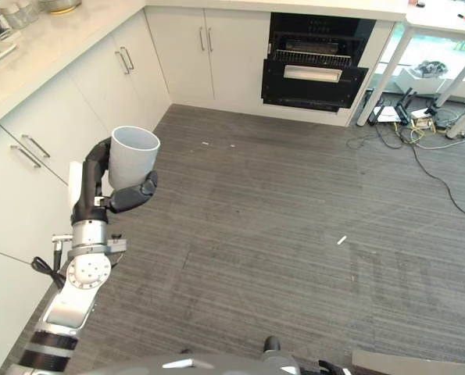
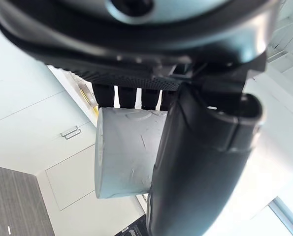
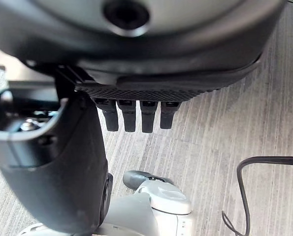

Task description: Place the dishes in the dishwasher.

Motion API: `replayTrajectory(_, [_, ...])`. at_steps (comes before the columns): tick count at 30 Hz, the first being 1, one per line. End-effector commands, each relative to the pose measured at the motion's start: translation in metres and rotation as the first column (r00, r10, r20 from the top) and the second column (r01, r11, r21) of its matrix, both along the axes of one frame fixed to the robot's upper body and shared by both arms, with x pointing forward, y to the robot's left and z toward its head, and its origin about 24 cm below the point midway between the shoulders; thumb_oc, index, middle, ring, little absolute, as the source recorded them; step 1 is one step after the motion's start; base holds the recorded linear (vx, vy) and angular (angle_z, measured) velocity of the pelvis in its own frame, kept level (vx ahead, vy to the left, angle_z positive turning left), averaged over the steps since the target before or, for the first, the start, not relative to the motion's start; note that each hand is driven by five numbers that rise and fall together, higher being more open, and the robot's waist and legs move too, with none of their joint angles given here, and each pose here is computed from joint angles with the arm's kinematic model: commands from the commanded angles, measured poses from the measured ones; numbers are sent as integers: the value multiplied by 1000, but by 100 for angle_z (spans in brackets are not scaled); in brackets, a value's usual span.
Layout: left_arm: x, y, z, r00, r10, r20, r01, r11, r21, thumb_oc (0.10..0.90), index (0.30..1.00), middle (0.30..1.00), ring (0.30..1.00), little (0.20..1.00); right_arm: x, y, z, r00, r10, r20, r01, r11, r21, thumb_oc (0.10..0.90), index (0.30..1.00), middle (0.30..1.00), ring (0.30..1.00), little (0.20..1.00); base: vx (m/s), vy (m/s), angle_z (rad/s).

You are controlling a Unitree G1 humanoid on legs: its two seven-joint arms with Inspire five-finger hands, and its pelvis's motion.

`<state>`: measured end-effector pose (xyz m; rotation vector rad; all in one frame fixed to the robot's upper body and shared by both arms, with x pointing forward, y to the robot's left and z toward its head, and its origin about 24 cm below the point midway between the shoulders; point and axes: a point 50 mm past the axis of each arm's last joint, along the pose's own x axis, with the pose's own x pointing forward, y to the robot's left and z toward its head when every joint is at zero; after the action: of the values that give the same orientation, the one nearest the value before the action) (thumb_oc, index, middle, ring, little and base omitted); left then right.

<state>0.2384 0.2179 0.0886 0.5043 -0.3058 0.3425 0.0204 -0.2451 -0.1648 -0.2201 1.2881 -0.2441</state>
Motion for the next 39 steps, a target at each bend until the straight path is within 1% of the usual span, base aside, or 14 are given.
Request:
replayTrajectory(1, [3, 4, 57, 951, 10, 309, -11, 1000, 1, 400, 300, 300, 300, 300, -14, 6, -2, 998, 47, -47, -47, 999, -3, 800, 900, 900, 900, 900, 35, -173, 20])
replayTrajectory(2, [5, 2, 59, 949, -6, 315, 6, 1000, 2, 400, 300, 300, 300, 300, -15, -2, 0, 997, 56, -49, -57, 998, -31, 800, 900, 900, 900, 900, 22, -144, 13])
replayTrajectory(6, [2, 2, 59, 947, -12, 321, 11, 1000, 3, 400, 300, 300, 300, 300, -22, -3, 0, 994, 74, -77, -78, 996, -43, 800, 900, 900, 900, 900, 196, -64, -18])
replayTrajectory(12, [-4, 4, 56, 958, -19, 288, 1, 998, 62, 400, 300, 300, 300, 300, -27, -16, 5, 990, 109, -86, -117, 989, -94, 800, 900, 900, 900, 900, 520, 127, -29])
replayTrajectory(15, [-7, 6, 58, 955, -4, 297, -16, 998, 62, 400, 300, 300, 300, 300, -27, -11, 3, 990, 117, -82, -123, 989, -82, 800, 900, 900, 900, 900, 420, 138, -75])
replayTrajectory(19, [-4, 1, 63, 952, -51, 301, 20, 994, 104, 400, 300, 300, 300, 300, -37, 5, 0, 994, 83, -77, -85, 996, -13, 800, 900, 900, 900, 900, 468, 240, -57])
replayTrajectory(21, [-5, -1, 68, 947, -68, 315, 33, 993, 115, 400, 300, 300, 300, 300, -40, 7, 0, 993, 92, -79, -92, 996, -2, 800, 900, 900, 900, 900, 267, 186, 14])
replayTrajectory(23, [-2, -2, 73, 947, -102, 306, 53, 985, 165, 400, 300, 300, 300, 300, -29, 5, 1, 992, 119, -49, -120, 993, -7, 800, 900, 900, 900, 900, 387, 308, 48])
replayTrajectory(26, [-1, -7, 73, 942, -123, 312, 75, 984, 160, 400, 300, 300, 300, 300, -23, 6, 2, 992, 126, -23, -126, 992, -6, 800, 900, 900, 900, 900, 460, 214, 32])
replayTrajectory(31, [5, -13, 68, 944, -149, 294, 115, 985, 130, 400, 300, 300, 300, 300, -24, -6, 6, 997, 75, -3, -75, 997, -27, 800, 900, 900, 900, 900, 548, -17, 27])
replayTrajectory(34, [8, -13, 59, 958, -147, 246, 117, 984, 134, 400, 300, 300, 300, 300, -31, -13, 6, 998, 45, -39, -48, 996, -69, 800, 900, 900, 900, 900, 547, -58, 98])
replayTrajectory(35, [6, -10, 57, 961, -160, 224, 135, 983, 124, 400, 300, 300, 300, 300, 4, -12, 7, 997, 55, 47, -51, 995, -86, 800, 900, 900, 900, 900, 317, -70, 29])
replayTrajectory(37, [3, -15, 50, 963, -173, 207, 164, 985, 61, 400, 300, 300, 300, 300, 14, 6, 4, 992, 96, 79, -91, 994, -59, 800, 900, 900, 900, 900, 497, -110, -33])
replayTrajectory(39, [6, -22, 47, 961, -192, 200, 199, 980, -13, 400, 300, 300, 300, 300, 32, 9, 6, 987, 95, 126, -88, 994, -62, 800, 900, 900, 900, 900, 496, -97, -9])
